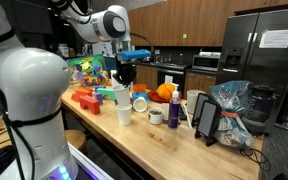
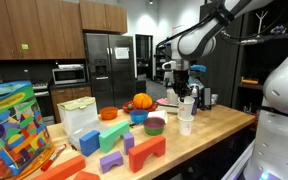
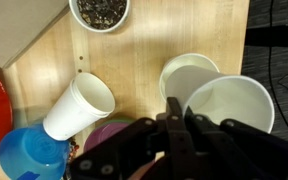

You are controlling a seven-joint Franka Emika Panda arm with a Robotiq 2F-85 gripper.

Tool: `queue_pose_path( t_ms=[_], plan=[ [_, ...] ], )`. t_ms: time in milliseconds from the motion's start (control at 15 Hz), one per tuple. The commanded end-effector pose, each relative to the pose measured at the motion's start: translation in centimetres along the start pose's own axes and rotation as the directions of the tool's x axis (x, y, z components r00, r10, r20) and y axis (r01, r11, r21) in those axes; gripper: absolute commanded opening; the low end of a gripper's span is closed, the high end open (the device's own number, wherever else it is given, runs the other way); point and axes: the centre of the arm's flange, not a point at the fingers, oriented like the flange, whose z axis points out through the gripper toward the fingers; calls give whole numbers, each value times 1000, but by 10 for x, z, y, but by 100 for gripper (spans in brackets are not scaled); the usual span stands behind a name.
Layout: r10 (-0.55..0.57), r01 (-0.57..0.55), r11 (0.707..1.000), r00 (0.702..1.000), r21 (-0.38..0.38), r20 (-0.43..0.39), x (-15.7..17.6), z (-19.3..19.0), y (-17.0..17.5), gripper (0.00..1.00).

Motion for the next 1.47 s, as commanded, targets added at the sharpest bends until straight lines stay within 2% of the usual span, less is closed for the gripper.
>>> queue_pose_path(
  t_ms=[0,1267,1333,1400],
  plan=[
    [-25,24,1000,999,-12,-27,2,6,5,1],
    [-32,36,998,996,44,-81,-5,33,8,1],
    [-29,33,998,996,50,-81,-5,34,8,28],
    [-28,33,998,996,53,-82,-5,35,8,29]
  ],
)
